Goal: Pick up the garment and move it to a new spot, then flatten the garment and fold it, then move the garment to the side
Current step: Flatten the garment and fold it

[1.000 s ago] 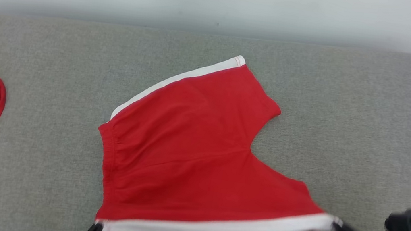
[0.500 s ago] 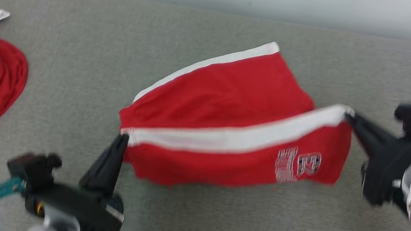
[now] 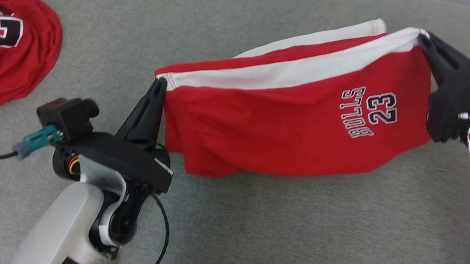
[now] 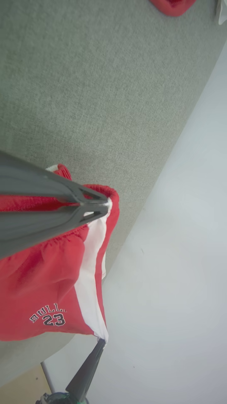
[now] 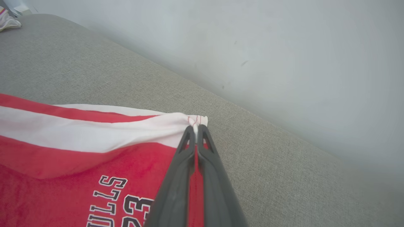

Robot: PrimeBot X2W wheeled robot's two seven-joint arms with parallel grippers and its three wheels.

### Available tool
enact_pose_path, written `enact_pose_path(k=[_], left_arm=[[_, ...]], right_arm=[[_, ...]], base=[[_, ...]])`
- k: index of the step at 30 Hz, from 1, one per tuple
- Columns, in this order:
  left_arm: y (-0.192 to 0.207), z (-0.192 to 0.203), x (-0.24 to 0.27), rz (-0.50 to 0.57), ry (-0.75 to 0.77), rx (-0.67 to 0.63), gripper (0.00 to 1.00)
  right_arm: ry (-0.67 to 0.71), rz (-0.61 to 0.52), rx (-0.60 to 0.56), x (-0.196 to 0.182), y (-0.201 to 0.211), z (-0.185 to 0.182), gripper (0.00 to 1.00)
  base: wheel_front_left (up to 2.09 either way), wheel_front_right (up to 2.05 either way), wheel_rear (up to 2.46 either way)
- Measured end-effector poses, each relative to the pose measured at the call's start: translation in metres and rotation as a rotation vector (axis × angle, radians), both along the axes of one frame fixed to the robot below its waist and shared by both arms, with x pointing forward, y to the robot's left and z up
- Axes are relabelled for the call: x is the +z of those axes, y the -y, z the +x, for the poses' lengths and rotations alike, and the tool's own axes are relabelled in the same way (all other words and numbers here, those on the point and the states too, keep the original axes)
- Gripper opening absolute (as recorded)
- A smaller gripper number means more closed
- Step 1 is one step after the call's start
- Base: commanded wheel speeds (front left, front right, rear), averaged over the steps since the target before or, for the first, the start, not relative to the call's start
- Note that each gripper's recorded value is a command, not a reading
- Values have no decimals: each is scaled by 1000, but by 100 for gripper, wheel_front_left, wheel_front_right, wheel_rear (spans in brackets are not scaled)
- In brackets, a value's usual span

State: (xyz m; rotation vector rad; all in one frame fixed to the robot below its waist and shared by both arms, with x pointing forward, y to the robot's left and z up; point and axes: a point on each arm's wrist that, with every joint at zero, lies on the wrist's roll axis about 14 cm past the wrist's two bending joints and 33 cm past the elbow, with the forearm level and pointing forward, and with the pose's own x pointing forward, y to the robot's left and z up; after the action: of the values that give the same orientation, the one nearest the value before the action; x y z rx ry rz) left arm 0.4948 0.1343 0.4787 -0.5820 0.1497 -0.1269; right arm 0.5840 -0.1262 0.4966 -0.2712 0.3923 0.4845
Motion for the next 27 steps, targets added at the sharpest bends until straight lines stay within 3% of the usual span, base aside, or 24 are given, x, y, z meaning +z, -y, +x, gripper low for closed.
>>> enact_pose_path(k=[13,14,15,16,17,23,27], left_arm=[[-15,21,-23,51,-65,60,0],[-15,22,-23,51,-64,62,12],[-15,22,-24,51,-66,64,87],[-15,23,-24,52,-62,68,100],[-15,25,-23,55,-57,65,100],[-16,27,-12,73,5,76,100],[-31,23,2,197,84,93,100]], right_arm=[[9,23,11,-26,-27,47,0],[10,28,5,-27,-27,49,0],[12,34,0,-29,-28,50,17],[17,39,-3,-29,-28,52,47],[30,48,-8,-27,-28,55,100],[54,82,-9,-20,-34,56,100],[7,94,-24,-19,-32,50,100]], base=[[0,0,0],[0,0,0],[0,0,0],[0,0,0],[0,0,0],[0,0,0],[0,0,0]])
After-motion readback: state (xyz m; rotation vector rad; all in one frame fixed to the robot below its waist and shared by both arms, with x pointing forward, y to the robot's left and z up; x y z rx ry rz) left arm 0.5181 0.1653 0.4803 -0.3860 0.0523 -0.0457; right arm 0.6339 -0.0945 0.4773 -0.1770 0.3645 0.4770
